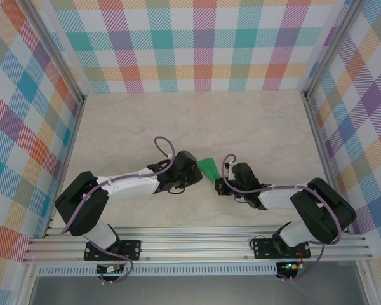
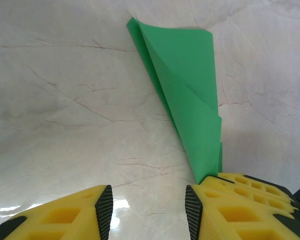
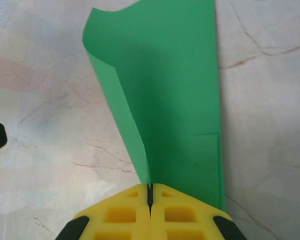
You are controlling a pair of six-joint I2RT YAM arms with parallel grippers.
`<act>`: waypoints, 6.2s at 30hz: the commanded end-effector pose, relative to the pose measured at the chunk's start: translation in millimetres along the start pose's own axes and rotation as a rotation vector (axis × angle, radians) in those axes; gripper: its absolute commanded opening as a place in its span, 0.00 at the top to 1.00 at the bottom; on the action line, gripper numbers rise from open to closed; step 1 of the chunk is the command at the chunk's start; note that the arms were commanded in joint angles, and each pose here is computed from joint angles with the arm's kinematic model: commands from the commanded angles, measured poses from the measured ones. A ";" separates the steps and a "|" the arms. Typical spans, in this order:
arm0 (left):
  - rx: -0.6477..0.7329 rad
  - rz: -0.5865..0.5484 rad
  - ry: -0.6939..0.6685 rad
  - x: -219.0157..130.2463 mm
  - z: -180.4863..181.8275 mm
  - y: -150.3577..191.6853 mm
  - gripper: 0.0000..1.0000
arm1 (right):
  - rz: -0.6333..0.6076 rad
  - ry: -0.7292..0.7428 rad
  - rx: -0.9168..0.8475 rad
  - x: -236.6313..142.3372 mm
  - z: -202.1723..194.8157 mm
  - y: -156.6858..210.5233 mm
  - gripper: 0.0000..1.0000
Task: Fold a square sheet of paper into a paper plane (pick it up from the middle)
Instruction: Fold the wing for the fifth time at the center of the table.
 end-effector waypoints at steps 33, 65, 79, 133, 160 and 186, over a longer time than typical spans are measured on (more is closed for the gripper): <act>0.112 0.088 0.162 79.5 -72.8 -3.4 0.69 | 0.132 -0.038 0.319 -23.8 -14.7 -11.8 0.79; 0.123 0.108 0.163 81.9 -80.9 -3.7 0.72 | 0.137 0.238 0.133 -25.0 -42.1 -48.5 0.81; 0.132 0.108 0.184 77.3 -88.8 -6.5 0.72 | 0.264 0.295 0.204 -6.1 -67.7 -29.2 0.95; 0.083 0.130 0.097 100.5 -78.0 -6.4 0.75 | 0.270 0.115 -0.006 -15.8 -29.1 -13.9 0.50; 0.087 0.067 0.171 72.7 -90.5 -23.2 0.67 | 0.291 0.071 0.029 -8.2 -24.5 -10.5 0.86; 0.061 0.073 0.285 74.1 -86.1 -10.6 0.57 | 0.287 0.022 0.129 -3.9 -30.0 -9.3 0.88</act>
Point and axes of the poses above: each hand's point on the last joint's axis, 136 mm out from that joint toward the fingers, its own x axis out along the fingers, its own z axis along the line the jaws close on, y = z × x, the point moved 1 cm from there along -x, back along the fingers, and after that the axes turned 2 degrees about x, right-handed, at the moved point
